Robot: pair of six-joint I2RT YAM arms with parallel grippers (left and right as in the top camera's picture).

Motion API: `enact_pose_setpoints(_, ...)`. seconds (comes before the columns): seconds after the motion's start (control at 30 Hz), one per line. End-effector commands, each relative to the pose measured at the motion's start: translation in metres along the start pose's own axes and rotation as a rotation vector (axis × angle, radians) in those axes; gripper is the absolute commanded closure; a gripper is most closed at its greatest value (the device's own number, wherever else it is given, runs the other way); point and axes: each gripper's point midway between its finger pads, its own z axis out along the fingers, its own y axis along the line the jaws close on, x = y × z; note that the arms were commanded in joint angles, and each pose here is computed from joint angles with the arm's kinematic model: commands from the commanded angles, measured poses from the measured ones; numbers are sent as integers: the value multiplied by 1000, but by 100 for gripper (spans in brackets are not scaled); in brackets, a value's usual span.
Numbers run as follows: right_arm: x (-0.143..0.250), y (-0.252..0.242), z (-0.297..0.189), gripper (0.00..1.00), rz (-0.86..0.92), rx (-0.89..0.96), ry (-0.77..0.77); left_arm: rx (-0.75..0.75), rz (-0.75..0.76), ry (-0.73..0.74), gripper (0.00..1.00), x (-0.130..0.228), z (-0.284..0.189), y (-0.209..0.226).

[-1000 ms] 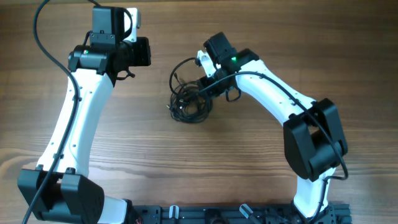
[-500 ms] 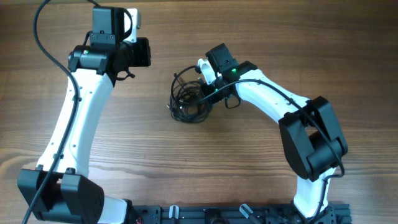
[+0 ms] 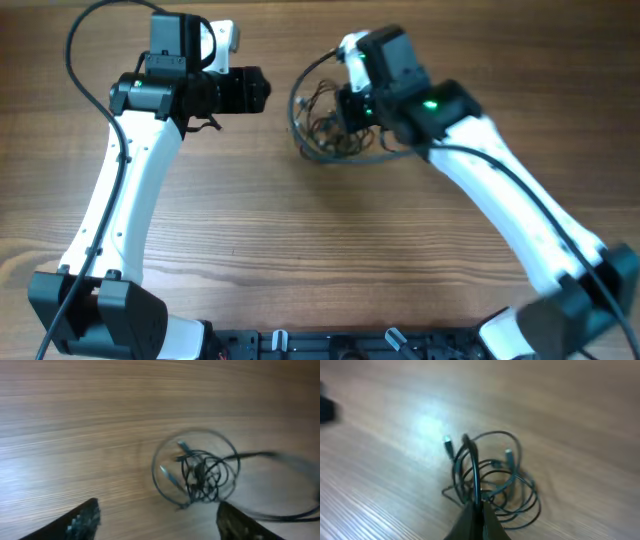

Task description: Untangle cables

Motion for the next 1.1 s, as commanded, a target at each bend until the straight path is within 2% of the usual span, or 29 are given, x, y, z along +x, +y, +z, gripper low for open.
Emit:
enact_pose_setpoints(0.0, -21, -24, -49, 96, 40, 144, -112, 143, 24, 13, 19, 4, -5, -31)
enact_pose_setpoints(0.1, -30, -28, -70, 96, 45, 171, -171, 170, 55, 49, 16, 13, 6, -48)
enact_pose_setpoints(0.17, -33, -27, -76, 96, 45, 167, -186, 256, 158, 95, 14, 26, 19, -75)
enact_pose_setpoints(0.27, -33, -22, -76, 96, 43, 140, -183, 399, 285, 137, 4, 42, 33, -112)
enact_pose_setpoints(0.33, -33, -15, -76, 96, 40, 101, -180, 417, 326, 136, 5, 44, 48, -123)
enact_pose_setpoints(0.43, -33, -13, -76, 96, 40, 90, -178, 427, 347, 115, 16, 39, 68, -126)
enact_pose_setpoints(0.6, -37, -11, -91, 96, 39, 78, -208, 367, 348, 114, 21, 38, 92, -113)
enact_pose_setpoints(0.67, -40, -10, -102, 96, 38, 74, -235, 338, 348, 114, 46, 37, 100, -107)
enact_pose_setpoints(0.7, -41, -9, -107, 96, 39, 72, -246, 338, 348, 117, 52, 38, 102, -107)
enact_pose_setpoints(0.73, -42, -9, -111, 96, 38, 71, -256, 337, 345, 125, 70, 40, 105, -106)
enact_pose_setpoints(0.8, -42, -9, -113, 96, 38, 70, -258, 334, 337, 145, 96, 44, 113, -103)
enact_pose_setpoints(1.0, -42, -9, -113, 96, 38, 71, -258, 333, 338, 141, 95, 44, 120, -101)
enact_pose_setpoints(1.03, -42, -9, -113, 96, 38, 71, -256, 334, 339, 139, 84, 43, 120, -101)
enact_pose_setpoints(1.07, -42, -10, -113, 96, 39, 79, -256, 334, 340, 138, 80, 43, 120, -102)
